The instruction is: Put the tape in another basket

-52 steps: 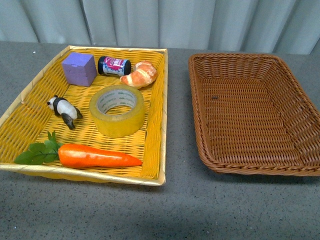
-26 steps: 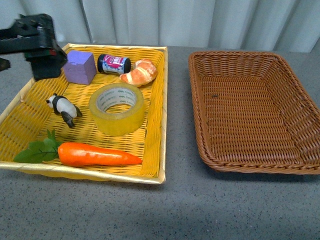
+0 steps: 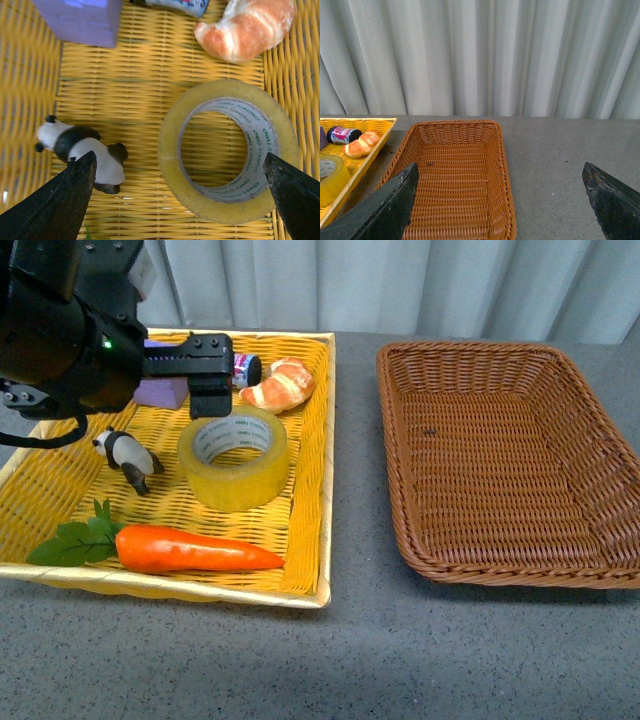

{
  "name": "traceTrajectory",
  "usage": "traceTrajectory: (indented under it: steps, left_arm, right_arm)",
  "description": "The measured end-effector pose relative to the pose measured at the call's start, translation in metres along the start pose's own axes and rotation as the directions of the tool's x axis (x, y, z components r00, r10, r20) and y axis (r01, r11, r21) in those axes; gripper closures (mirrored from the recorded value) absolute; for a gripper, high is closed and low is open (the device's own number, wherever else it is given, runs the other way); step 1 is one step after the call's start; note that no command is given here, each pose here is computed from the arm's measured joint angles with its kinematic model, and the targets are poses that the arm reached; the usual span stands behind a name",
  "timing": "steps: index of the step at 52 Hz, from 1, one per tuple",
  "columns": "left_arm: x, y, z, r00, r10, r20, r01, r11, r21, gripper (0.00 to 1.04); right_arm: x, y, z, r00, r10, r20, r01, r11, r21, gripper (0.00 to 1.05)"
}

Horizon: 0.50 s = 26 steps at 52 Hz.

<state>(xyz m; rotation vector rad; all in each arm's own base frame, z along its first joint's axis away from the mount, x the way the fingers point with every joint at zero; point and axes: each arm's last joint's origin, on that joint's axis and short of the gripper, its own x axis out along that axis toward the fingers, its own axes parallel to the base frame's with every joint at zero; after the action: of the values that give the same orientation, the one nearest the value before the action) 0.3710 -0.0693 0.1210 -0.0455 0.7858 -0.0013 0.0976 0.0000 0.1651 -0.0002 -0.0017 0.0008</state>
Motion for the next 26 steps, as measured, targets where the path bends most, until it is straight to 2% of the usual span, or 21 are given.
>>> traceTrajectory:
  steps: [8,26]
  left_arm:
    - [0.018,-0.007,-0.003,0.998,0.046,-0.052,-0.044,0.998,0.045,0.06]
    - [0.041,-0.007,-0.001,0.991,0.049,-0.126,-0.041,0.997,0.069,0.06]
  right_arm:
    - [0.000,0.000,0.000,1.000,0.000,0.000,0.000,1.000,0.000,0.09]
    - [0.000,0.000,0.000,1.000,0.000,0.000,0.000,1.000,0.000,0.09]
